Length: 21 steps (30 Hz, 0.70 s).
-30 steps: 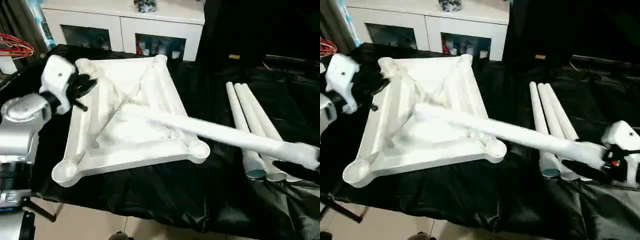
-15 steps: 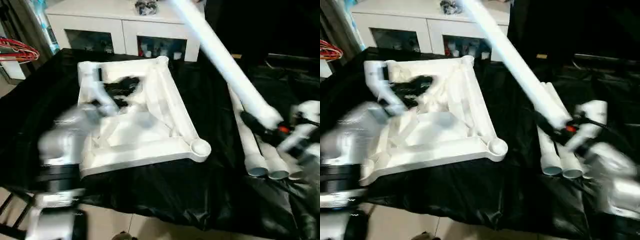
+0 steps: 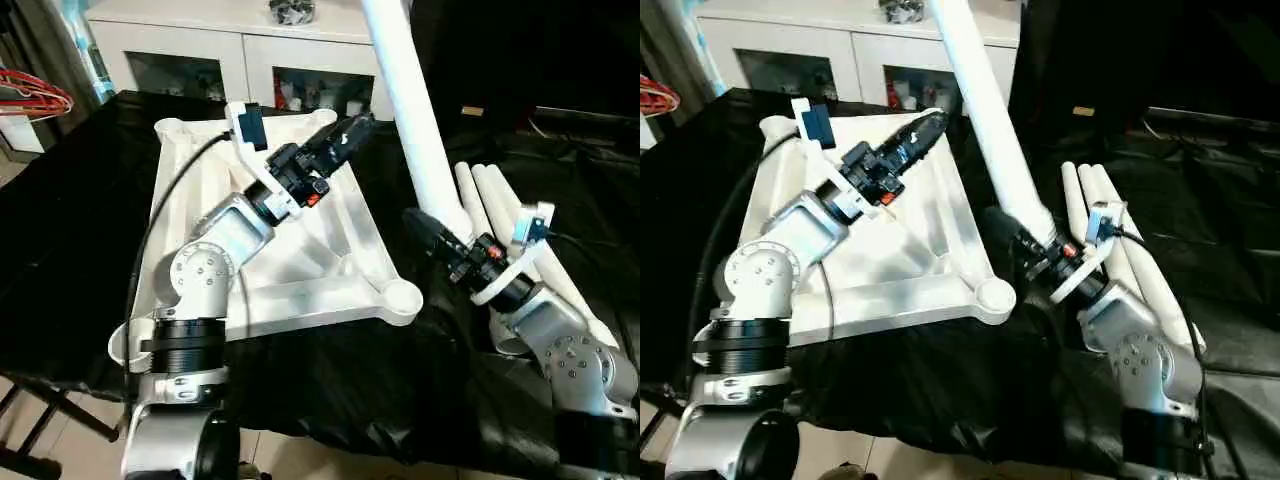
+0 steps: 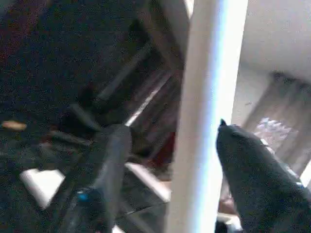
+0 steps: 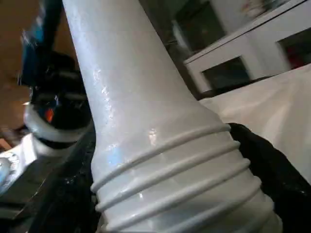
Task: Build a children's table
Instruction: Insert table leg to table base
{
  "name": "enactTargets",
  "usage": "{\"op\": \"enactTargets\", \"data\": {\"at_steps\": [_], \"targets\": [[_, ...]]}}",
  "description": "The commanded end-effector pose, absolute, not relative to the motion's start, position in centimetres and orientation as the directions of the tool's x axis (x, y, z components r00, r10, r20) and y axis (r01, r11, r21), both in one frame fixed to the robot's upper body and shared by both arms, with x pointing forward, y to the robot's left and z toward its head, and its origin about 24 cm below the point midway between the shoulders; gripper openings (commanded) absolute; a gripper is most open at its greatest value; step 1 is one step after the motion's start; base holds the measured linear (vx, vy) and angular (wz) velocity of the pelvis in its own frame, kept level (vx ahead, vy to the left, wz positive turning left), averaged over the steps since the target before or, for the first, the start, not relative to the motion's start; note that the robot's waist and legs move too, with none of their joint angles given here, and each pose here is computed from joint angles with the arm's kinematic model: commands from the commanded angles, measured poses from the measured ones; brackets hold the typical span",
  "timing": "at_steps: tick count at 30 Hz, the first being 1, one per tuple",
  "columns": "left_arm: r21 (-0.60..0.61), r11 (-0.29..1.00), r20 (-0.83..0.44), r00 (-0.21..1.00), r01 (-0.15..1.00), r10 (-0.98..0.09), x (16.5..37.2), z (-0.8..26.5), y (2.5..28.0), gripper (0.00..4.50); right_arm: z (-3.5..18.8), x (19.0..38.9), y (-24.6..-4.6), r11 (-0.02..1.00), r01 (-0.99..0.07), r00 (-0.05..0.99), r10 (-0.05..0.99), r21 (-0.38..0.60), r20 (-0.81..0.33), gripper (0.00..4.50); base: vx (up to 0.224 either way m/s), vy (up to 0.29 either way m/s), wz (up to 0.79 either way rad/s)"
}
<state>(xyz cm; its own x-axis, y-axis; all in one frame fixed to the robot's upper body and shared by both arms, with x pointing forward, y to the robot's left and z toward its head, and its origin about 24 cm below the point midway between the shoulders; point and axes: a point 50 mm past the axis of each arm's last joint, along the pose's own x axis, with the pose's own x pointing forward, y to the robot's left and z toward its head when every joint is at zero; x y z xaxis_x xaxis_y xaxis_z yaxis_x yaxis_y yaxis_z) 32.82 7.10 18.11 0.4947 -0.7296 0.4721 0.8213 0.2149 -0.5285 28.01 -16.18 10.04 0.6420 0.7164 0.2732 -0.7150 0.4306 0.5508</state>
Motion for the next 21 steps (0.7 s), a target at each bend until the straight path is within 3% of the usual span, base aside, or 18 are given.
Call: {"op": "enactTargets", "data": {"at_steps": [1, 7, 12, 15, 21], "targets": [[-0.518, 0.161, 0.497, 0.449, 0.84, -0.742, 32.7, 18.8, 6.4, 3.61, 10.6, 27.7, -15.8, 0.395, -0.744, 0.608, 0.734, 0.538, 0.302, 3.15, 0.0, 0.0, 0.0], [-0.53, 0.07, 0.531, 0.394, 0.845, -0.75, 32.4, 18.7, 5.7, 3.64, 10.5, 27.5, -15.1, 0.345, -0.749, 0.583, 0.748, 0.565, 0.315, 3.15, 0.0, 0.0, 0.0], [-0.505, 0.078, 0.499, 0.364, 0.86, -0.787, 32.0, 18.1, 5.2, 3.64, 10.2, 27.3, -14.7, 0.325, -0.754, 0.564, 0.766, 0.571, 0.309, 3.15, 0.0, 0.0, 0.0], [-0.494, 0.162, 0.421, 0.398, 0.854, -0.815, 32.6, 17.3, 4.9, 3.29, 9.9, 27.2, -14.4, 0.313, -0.756, 0.552, 0.776, 0.574, 0.304, 3.15, 0.0, 0.0, 0.0], [-0.452, 0.205, 0.4, 0.403, 0.868, -0.823, 32.8, 17.5, 5.2, 2.83, 9.7, 27.1, -14.4, 0.314, -0.75, 0.555, 0.777, 0.583, 0.296, 3.15, 0.0, 0.0, 0.0]]}}
